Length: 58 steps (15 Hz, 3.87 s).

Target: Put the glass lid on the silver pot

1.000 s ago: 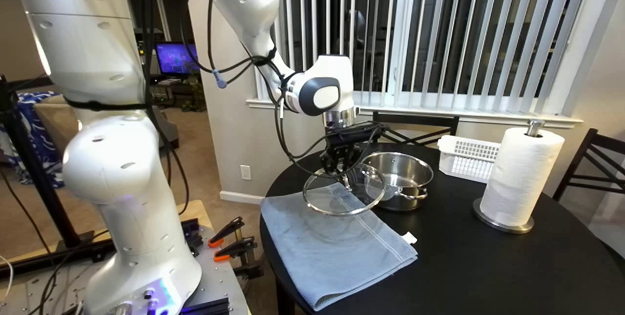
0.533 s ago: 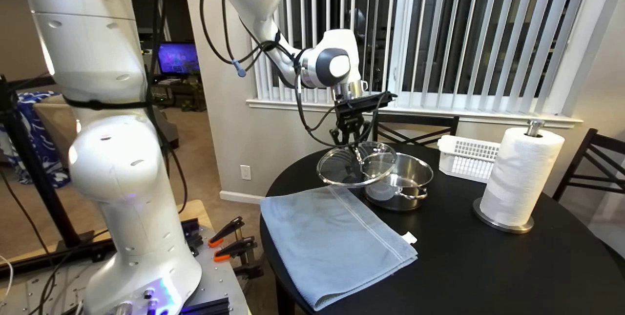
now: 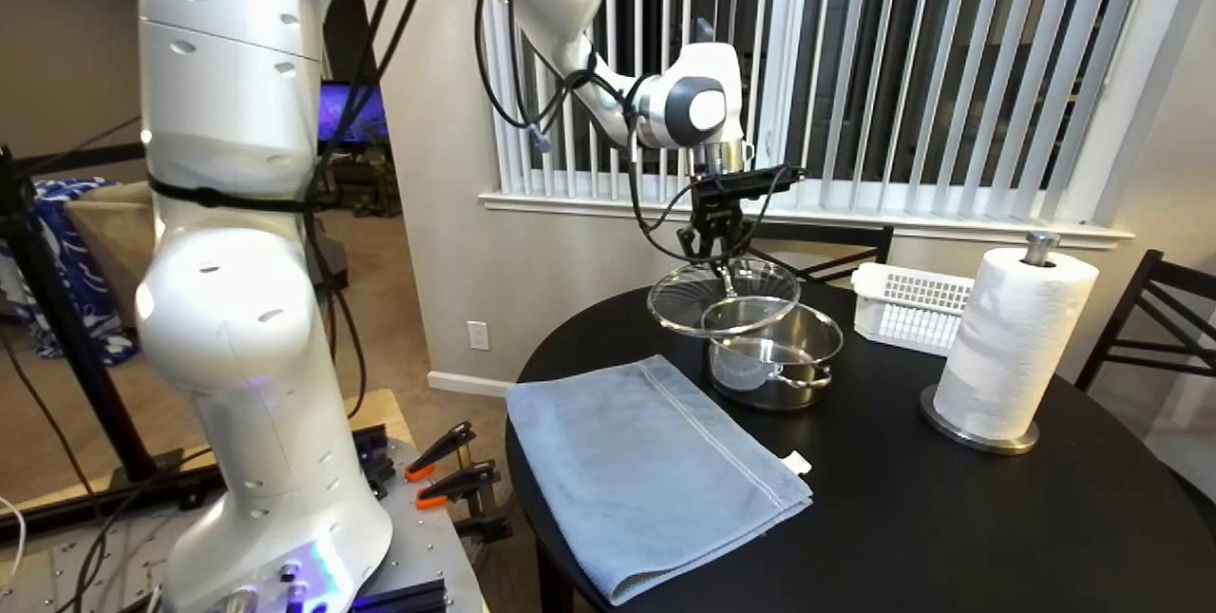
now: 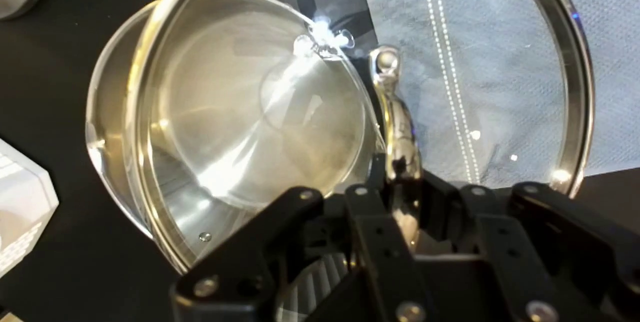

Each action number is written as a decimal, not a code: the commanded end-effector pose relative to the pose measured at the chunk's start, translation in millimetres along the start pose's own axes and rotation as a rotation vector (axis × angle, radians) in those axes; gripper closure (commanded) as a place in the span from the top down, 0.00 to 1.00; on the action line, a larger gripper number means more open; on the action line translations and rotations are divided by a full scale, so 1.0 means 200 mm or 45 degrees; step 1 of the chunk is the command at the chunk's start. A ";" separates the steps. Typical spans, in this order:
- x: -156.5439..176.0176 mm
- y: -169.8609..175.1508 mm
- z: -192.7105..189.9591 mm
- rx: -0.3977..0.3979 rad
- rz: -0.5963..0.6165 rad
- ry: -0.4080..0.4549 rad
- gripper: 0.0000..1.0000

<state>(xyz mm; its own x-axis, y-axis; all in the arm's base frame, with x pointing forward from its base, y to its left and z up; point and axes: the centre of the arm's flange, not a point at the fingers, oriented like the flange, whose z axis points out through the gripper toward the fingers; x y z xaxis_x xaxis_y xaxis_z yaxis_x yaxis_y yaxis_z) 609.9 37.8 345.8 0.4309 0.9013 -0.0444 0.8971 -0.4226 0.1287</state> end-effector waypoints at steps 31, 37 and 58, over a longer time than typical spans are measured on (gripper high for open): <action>0.24 0.63 0.40 0.155 0.086 -0.037 0.02; 0.22 0.65 0.45 0.162 0.100 -0.023 0.02; 0.19 0.67 0.47 0.022 0.130 0.000 0.02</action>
<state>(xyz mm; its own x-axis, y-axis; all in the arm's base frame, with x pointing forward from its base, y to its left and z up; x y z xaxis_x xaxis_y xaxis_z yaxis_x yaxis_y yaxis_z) 760.4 9.5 262.1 0.5128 0.8584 -0.0173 0.8534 -0.5074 0.1196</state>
